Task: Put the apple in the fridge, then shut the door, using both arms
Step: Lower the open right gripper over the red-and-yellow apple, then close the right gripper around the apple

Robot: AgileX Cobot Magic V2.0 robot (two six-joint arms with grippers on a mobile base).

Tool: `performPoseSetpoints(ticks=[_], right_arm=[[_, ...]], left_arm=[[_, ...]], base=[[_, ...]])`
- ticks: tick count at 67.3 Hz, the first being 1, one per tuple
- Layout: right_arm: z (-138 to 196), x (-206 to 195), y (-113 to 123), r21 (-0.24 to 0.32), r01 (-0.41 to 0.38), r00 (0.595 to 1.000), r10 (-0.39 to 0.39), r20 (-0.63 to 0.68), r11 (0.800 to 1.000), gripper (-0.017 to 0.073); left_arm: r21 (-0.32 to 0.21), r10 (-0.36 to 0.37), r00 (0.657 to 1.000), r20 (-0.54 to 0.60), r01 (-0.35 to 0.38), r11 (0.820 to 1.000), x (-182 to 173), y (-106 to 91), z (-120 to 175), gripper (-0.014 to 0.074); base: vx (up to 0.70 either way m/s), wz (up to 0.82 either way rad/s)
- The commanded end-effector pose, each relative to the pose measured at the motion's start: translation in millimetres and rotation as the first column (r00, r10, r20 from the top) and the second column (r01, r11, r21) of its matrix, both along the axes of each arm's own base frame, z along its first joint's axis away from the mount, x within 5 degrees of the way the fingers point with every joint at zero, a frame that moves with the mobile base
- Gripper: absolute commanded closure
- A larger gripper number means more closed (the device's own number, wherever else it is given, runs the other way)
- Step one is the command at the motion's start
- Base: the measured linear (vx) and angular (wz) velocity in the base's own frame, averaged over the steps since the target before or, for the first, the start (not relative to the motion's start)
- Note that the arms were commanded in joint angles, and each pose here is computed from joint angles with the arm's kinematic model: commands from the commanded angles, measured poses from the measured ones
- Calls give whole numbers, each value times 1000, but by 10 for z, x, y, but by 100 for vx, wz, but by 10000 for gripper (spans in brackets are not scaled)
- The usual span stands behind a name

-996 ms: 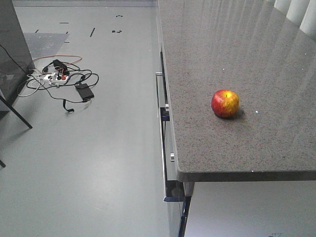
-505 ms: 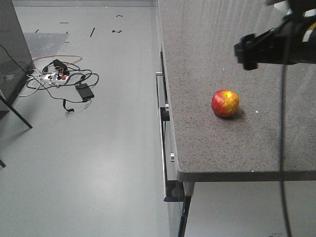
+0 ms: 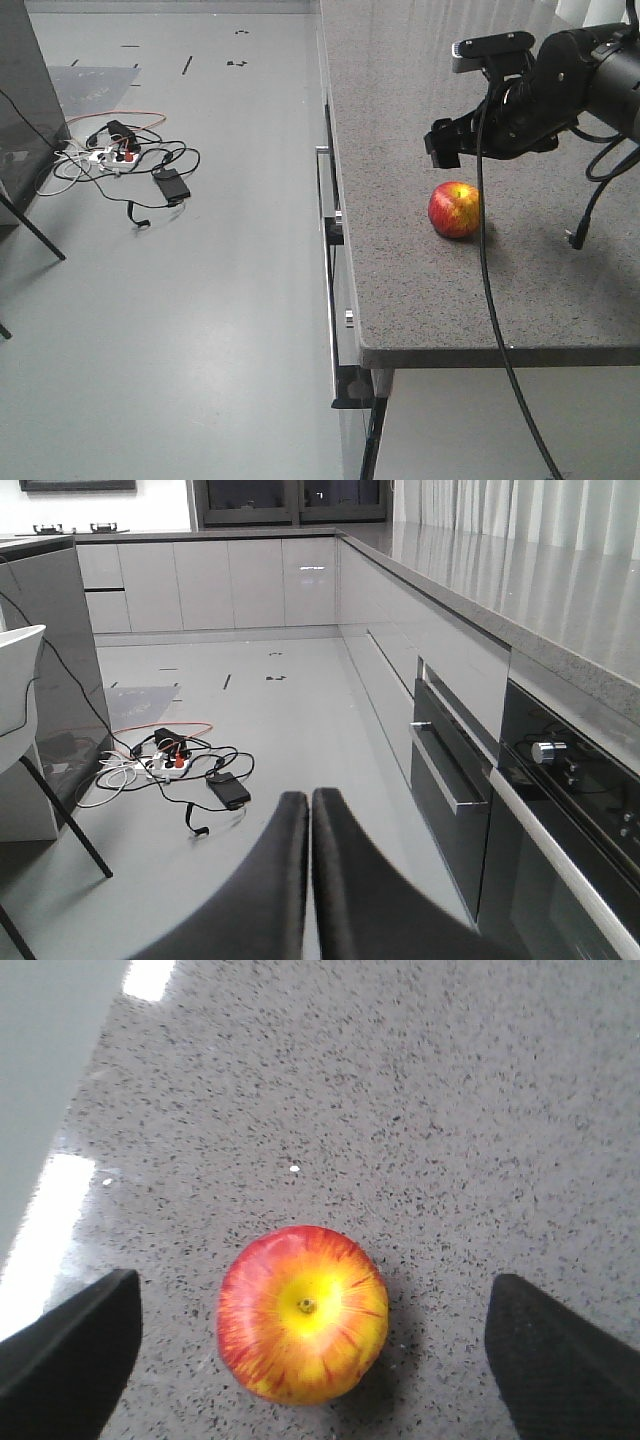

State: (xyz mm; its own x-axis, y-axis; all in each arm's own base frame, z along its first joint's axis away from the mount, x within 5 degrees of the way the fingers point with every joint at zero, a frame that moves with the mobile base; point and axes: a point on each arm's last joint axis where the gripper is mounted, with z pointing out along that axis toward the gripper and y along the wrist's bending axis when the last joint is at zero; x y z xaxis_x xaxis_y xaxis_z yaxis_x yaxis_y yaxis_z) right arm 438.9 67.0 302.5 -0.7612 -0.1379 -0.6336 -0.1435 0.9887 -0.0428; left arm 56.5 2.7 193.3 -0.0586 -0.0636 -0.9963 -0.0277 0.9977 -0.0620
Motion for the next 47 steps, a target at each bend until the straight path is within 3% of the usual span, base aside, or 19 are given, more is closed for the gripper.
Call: performPoseSetpoints(ticks=[1,11,20,47], right_arm=[[274,6,-98,24,16,995,-18,98,1000,-101],[112,77,-75,15,-6,998,5,65,1000,-101],[-20,132,-50,40,-3,999,2,36,999,-98],[-408,273,-30,9,-28,999,28,-35,1000,-90]], left_arm=[[-4,-24,995,100,24,1000,-19,-20,132,600],[-4,-24,995,100,24,1000,-19,-20,132,600],[-4,-24,995,100,24,1000,-19,-20,132,600],[-4,-24,995,100,24,1000,-19,-20,132,600]], base=[[0,0],[0,0],[0,0],[0,0]])
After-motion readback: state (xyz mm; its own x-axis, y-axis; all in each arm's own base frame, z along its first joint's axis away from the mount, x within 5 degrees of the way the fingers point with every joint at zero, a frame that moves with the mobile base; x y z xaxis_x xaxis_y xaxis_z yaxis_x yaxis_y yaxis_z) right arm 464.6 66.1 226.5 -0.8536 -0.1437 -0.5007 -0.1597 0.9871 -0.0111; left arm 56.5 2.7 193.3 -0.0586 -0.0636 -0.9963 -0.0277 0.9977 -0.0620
